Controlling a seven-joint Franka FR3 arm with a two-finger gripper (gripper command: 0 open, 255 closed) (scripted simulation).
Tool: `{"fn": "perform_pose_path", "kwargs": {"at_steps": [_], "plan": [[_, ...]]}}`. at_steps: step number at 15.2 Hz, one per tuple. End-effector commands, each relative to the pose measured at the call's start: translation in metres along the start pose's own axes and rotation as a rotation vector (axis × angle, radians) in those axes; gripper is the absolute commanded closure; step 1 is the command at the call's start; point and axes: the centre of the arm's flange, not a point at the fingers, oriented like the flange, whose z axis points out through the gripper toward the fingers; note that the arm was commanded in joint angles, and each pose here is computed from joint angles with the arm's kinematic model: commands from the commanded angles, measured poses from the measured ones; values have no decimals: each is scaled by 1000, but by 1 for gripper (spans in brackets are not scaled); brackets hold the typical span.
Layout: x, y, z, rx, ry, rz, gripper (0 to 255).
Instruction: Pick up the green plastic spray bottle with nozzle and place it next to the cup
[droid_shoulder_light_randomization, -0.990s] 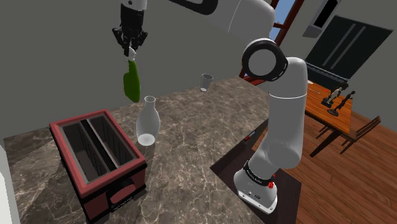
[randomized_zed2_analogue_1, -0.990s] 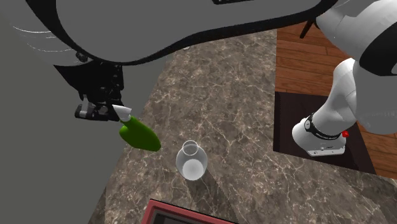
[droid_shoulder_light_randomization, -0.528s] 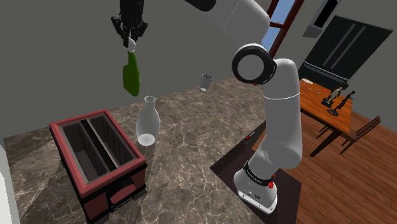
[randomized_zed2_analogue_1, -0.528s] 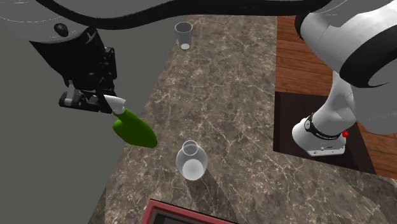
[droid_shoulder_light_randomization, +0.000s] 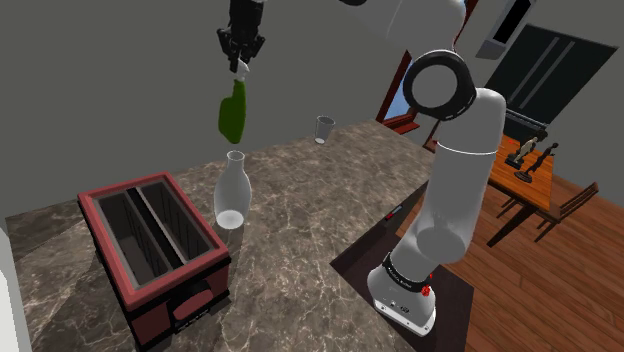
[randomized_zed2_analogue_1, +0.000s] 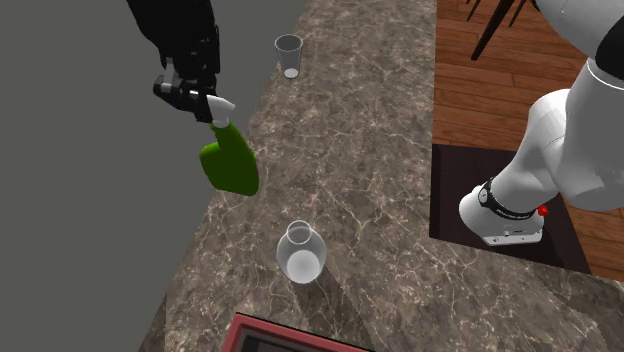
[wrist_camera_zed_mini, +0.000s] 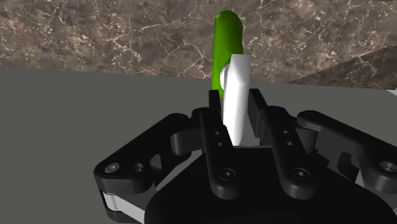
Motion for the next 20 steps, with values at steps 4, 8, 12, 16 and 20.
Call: {"fn": "perform_pose_path", "kwargs": {"at_steps": [4, 8, 12, 16, 20], "plan": [[-15, 65, -2, 0, 0, -1, 255], [-27, 116, -5, 0, 0, -1, 255], [-38, 167, -8, 0, 0, -1, 255], [-50, 219, -11, 0, 0, -1, 255], [-62, 270, -14, 0, 0, -1, 255]]}}
